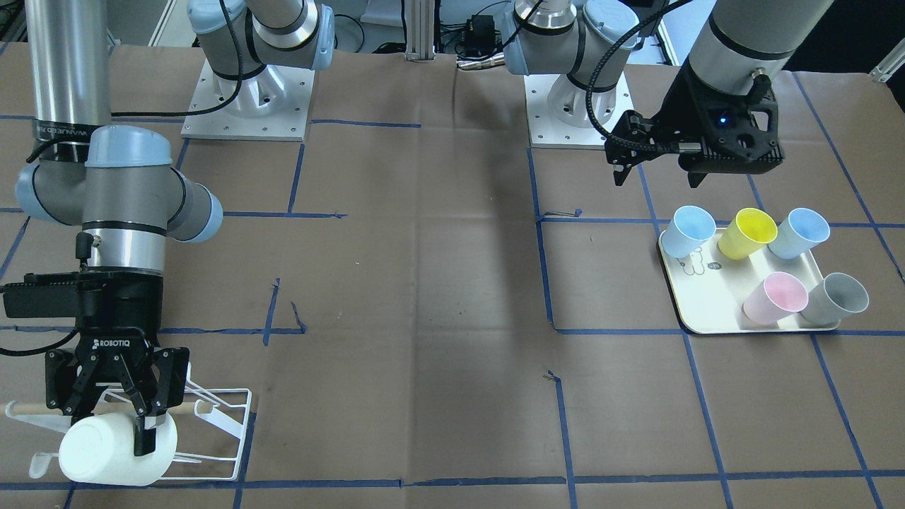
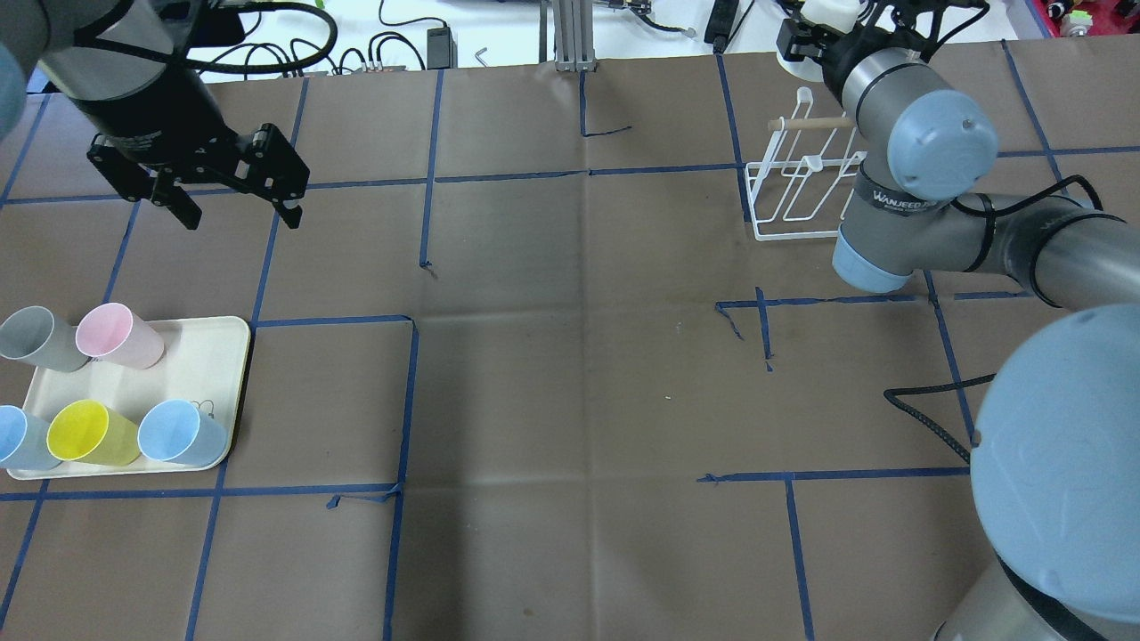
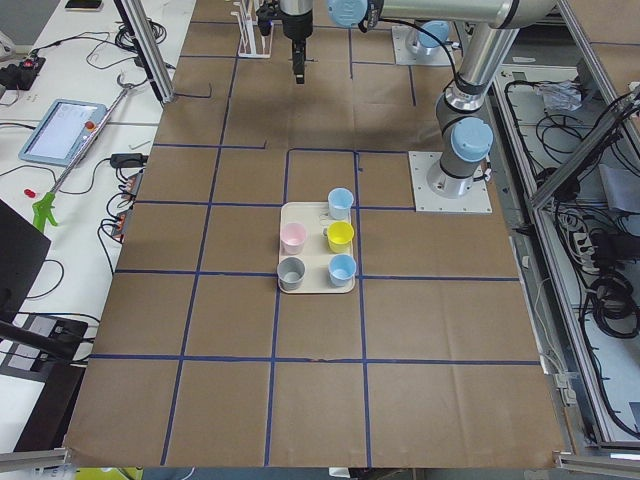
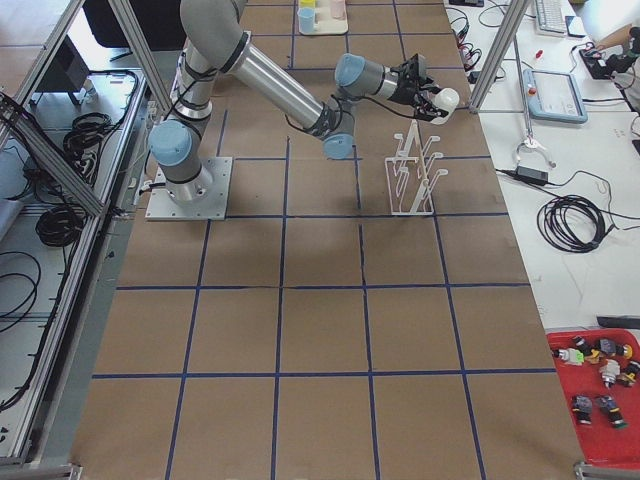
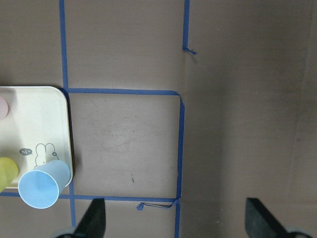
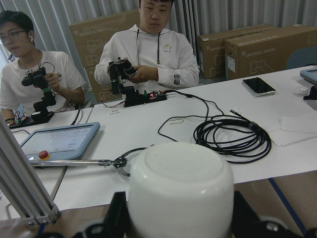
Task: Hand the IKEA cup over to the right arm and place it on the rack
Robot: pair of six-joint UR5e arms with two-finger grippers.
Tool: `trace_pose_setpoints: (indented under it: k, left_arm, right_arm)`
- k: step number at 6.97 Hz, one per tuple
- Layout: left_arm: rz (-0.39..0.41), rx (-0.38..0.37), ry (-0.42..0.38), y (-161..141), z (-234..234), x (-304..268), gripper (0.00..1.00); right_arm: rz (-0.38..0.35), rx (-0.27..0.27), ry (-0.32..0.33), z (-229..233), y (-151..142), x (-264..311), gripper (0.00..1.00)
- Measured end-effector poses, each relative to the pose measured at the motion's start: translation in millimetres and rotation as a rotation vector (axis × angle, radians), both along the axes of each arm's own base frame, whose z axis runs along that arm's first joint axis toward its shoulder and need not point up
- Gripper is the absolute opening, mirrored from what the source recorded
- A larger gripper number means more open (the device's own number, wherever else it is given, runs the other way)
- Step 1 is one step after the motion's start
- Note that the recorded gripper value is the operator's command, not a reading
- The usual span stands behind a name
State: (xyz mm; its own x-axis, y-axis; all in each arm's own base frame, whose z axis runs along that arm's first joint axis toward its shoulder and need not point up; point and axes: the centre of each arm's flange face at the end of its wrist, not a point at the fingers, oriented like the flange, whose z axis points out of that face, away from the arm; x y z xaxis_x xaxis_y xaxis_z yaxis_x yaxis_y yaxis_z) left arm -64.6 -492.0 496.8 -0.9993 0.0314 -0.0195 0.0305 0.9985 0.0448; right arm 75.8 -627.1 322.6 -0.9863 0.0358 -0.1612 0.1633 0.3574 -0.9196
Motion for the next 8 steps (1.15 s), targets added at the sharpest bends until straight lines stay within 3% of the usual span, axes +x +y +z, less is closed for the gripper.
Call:
trace_pose_setpoints:
  k: [4, 6, 7, 8]
  left_arm:
    - [-0.028, -0.007, 0.006, 85.2, -57.2, 116.2, 0.99]
    - [-0.029, -0.019, 0.006, 106.6, -89.2, 142.6, 0.99]
    - [-0.026, -0.011, 0.019, 108.9, -101.1, 145.4, 0.99]
    - [-0.024, -0.012, 0.03, 110.7, -118.0, 145.5, 0.99]
  right_arm:
    - [0.0, 0.013, 0.011, -31.1, -13.8, -2.3, 0.09]
    - [-0.01, 0.031, 0.01, -44.3, -15.0, -9.1, 0.11]
    - [-0.015, 0.04, 0.01, -49.2, -14.8, -12.2, 0.48]
    - [-0.026, 0.049, 0.013, -53.4, -14.0, -14.2, 0.99]
